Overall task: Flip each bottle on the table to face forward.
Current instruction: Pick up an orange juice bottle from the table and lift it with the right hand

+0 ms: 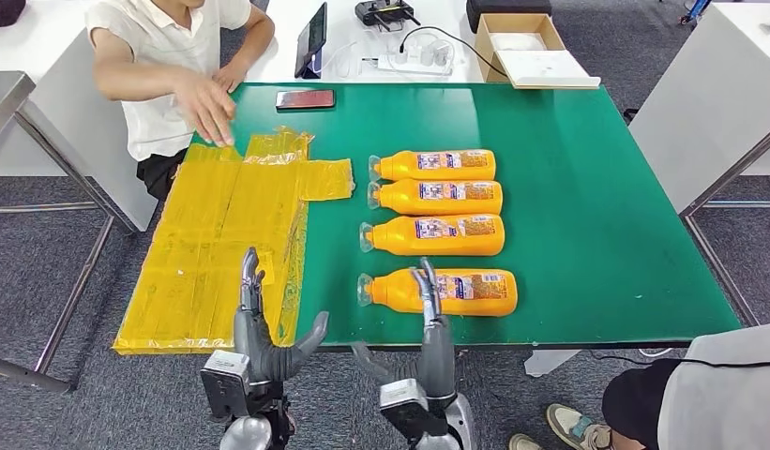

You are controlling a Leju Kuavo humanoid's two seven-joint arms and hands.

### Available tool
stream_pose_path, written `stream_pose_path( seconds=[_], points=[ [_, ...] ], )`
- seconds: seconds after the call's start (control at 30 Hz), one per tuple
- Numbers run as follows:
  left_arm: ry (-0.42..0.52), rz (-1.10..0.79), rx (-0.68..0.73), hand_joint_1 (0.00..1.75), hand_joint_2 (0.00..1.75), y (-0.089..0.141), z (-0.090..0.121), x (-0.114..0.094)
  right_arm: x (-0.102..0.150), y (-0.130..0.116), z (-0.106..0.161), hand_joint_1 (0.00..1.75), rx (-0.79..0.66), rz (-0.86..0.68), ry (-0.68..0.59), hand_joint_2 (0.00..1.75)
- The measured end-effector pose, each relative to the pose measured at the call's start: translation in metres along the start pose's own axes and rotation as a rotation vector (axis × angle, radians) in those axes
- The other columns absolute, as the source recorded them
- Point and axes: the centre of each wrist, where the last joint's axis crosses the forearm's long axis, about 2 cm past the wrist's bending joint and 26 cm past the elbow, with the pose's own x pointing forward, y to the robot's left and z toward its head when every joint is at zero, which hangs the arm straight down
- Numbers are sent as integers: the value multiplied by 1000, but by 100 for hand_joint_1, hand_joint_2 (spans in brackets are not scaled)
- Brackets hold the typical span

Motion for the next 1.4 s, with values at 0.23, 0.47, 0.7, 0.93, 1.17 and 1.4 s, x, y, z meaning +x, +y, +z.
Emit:
stream_pose_path(
  seconds=[0.23, 0.47, 0.7, 0.93, 1.17, 1.4],
  points=[
    [-1, -7, -18, 0, 175, 1, 3, -1, -58, -69, -30, 0, 143, 726, -63, 175],
    [4, -3, -23, 0, 175, 1, 5, -1, -72, -85, -40, 0, 135, 830, 18, 175],
    [5, -3, -23, 0, 175, 1, 5, -1, -79, -92, -48, 0, 143, 877, 30, 175],
    [5, -1, -24, 0, 175, 1, 5, -1, -88, -91, -53, 0, 166, 892, 88, 175],
    [5, 4, -31, 0, 175, 1, 5, -1, -101, -89, -53, 0, 227, 846, 186, 175],
    [5, 4, -31, 0, 175, 1, 5, -1, -107, -89, -50, 0, 264, 856, 203, 175]
  ],
)
